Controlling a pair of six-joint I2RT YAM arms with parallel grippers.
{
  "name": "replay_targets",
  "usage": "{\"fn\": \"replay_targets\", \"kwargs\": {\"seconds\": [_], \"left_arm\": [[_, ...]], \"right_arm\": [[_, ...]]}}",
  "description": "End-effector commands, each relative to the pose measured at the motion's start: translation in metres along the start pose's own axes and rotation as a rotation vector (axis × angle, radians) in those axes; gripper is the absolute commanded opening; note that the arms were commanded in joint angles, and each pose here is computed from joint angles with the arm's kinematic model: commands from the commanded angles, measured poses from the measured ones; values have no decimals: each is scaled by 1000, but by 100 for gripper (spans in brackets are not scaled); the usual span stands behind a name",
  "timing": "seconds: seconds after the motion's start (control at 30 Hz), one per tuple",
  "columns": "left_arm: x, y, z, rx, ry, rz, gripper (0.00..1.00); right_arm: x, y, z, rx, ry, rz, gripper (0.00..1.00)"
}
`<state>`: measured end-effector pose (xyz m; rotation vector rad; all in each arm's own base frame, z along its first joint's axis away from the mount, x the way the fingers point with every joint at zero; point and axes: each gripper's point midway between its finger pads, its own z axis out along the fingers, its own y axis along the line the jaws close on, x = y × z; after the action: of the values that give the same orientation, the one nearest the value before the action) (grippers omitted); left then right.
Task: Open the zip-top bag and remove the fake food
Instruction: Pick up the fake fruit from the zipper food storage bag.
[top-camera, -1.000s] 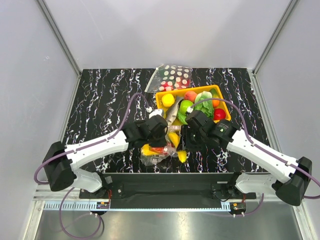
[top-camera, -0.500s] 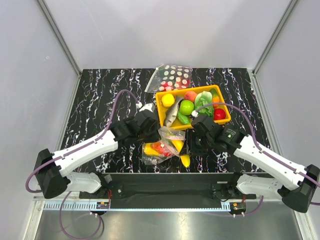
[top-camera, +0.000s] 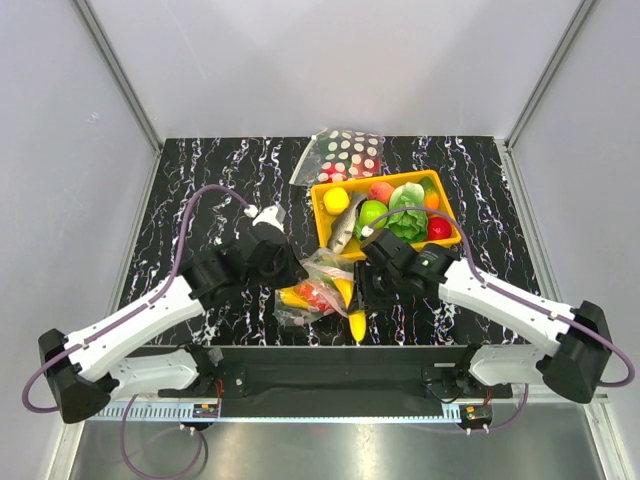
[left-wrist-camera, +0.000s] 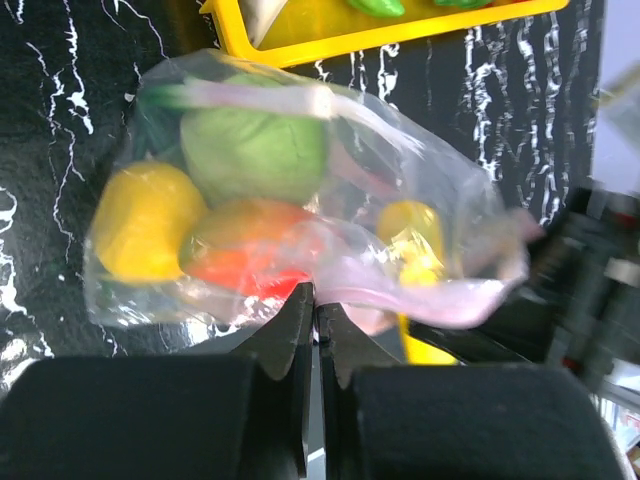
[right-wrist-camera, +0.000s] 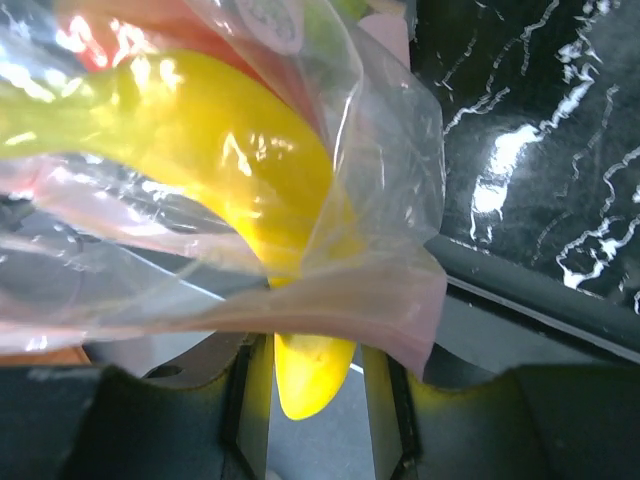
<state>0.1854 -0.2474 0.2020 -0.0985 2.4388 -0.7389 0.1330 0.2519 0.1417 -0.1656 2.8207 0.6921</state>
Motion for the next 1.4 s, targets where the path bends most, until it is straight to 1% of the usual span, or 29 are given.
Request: {"fn": "replay_targets", "kwargs": {"seconds": [0.0, 0.17, 0.33, 0.43, 0.5, 0.53, 0.57, 0.7, 0.87, 0.93, 1.0, 1.1, 1.17, 1.2, 1.23, 1.37], "left_arm": [[-37, 2, -19, -9, -163, -45, 5], [-39, 12, -18, -61, -172, -35, 6], [-48, 13, -19, -77, -188, -31, 6], [-52, 16, -19, -88, -195, -16, 8], [-48, 19, -11, -101, -167, -9, 8], [-46, 18, -8, -96, -156, 7, 8], [-41, 17, -2, -88, -131, 16, 8], [-39, 1, 14, -11, -115, 32, 7], [-45, -19, 18, 51, -101, 49, 4], [-46, -19, 17, 54, -108, 54, 5], [-43, -13, 18, 42, -108, 62, 9], [-27, 2, 27, 17, -70, 66, 12], [-18, 0, 30, 50, -49, 42, 16], [-6, 9, 35, 40, -25, 36, 21], [-4, 11, 35, 45, -25, 19, 31], [-4, 29, 20, 30, -94, 16, 53]], "right_arm": [[31, -34, 8, 129, 144, -70, 20], [27, -30, 6, 120, 139, -98, 20], [33, -39, 4, 146, 157, -110, 19], [33, -30, -2, 74, 135, -136, 19], [27, -19, -11, 16, 88, -156, 19], [28, -12, -15, -26, 92, -173, 19], [27, -7, -19, -51, 90, -190, 19], [21, 18, -38, -157, 79, -271, 17], [17, 25, -41, -159, 100, -301, 17], [17, 37, -46, -218, 102, -303, 17], [13, 50, -52, -279, 74, -296, 17], [11, 66, -61, -347, 59, -291, 17], [7, 72, -64, -373, 42, -287, 18], [6, 74, -64, -374, 41, -278, 18], [3, 73, -63, -366, 30, -271, 18], [-3, 76, -59, -360, 10, -249, 18]]}}
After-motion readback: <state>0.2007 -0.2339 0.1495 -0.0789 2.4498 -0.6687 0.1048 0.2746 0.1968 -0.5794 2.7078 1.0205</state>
